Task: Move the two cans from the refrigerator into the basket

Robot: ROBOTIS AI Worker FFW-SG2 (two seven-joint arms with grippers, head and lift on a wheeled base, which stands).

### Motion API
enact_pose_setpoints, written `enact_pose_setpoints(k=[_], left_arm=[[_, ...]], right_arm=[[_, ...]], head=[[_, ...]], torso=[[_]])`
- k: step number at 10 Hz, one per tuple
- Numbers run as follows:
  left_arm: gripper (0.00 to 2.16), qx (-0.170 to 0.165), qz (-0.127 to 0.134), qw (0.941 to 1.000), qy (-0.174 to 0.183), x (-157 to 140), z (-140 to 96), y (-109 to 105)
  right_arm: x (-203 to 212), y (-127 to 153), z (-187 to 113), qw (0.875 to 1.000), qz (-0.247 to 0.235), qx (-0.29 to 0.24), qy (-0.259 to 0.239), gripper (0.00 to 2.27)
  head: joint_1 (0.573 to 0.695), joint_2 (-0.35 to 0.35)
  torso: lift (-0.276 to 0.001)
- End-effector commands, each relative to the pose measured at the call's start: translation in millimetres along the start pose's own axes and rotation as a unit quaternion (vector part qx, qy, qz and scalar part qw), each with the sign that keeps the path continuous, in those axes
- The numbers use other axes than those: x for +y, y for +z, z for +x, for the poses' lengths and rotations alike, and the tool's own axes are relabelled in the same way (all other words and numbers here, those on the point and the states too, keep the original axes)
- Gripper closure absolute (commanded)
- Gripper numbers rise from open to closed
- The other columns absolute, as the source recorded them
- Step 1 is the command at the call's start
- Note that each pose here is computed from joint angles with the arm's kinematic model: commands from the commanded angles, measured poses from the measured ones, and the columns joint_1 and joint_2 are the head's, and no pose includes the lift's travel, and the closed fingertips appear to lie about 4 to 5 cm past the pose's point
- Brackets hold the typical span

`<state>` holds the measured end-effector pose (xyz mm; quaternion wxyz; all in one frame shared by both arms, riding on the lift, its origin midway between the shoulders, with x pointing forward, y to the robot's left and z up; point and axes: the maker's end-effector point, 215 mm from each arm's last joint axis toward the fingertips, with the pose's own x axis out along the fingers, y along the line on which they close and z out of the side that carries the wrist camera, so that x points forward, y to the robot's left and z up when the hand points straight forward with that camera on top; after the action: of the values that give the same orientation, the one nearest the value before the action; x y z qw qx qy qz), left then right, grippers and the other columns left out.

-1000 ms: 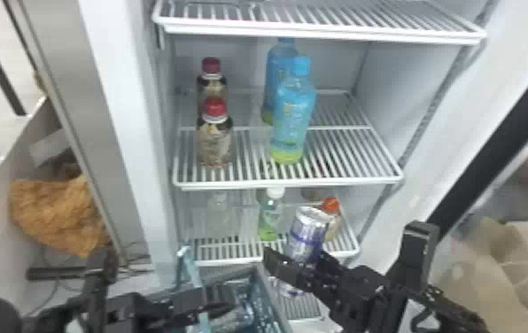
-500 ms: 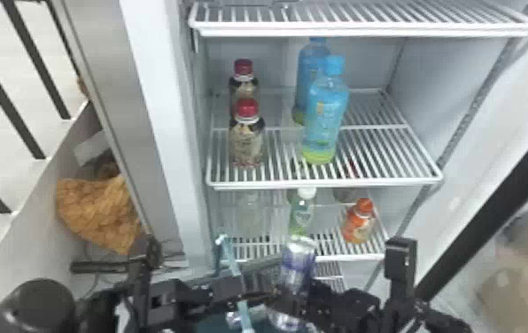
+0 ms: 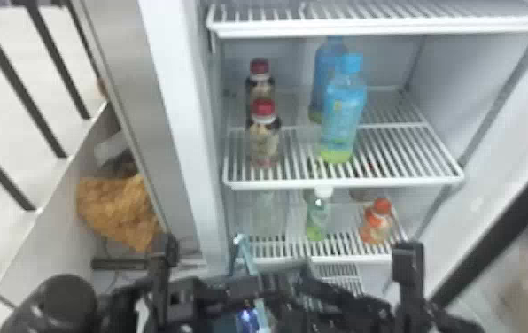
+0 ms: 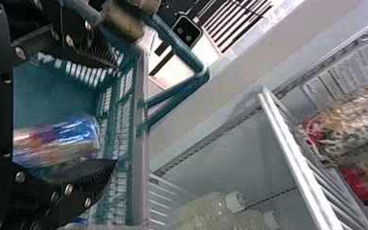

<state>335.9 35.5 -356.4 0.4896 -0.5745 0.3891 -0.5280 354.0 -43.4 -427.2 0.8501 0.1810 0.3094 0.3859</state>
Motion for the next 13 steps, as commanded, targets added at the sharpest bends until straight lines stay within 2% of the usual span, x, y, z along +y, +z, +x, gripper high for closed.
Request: enact_pose_setpoints(k=[1,5,8,10,13], left_arm=[[1.19,-0.001,-0.001,1.0000,0.000,0.5,-0.8,-0.3],[1.19,-0.007,-0.004,1.0000,0.003,2.8,-5.9,-0.9],[1.19,-0.008,-0.006,0.9999,0.003,4.0,-7.1,-2.1],[1.19,-0.011,-0.006,0.9999,0.004,4.7,-9.2,-1.4],[1.19,-0.017,-0.014,0.9997,0.008,9.9,-13.8,-5.6]], right_arm=[[-8.6,5.4,-7.2,1.000,-0.006,-0.006,-0.015,0.15],[-34.2,22.8,-32.7,0.998,-0.016,-0.026,-0.058,0.17],[-66.6,44.0,-74.6,0.989,-0.060,-0.064,-0.123,0.18],[-84.5,31.6,-102.8,0.983,-0.065,-0.076,-0.156,0.18],[-89.8,31.4,-145.1,0.970,-0.100,-0.114,-0.191,0.18]], head=[[0.695,-0.013],[0.695,-0.063],[0.695,-0.118],[0.695,-0.170],[0.695,-0.240]], torso=[[-0.025],[-0.025],[-0.025],[-0.025],[-0.025]])
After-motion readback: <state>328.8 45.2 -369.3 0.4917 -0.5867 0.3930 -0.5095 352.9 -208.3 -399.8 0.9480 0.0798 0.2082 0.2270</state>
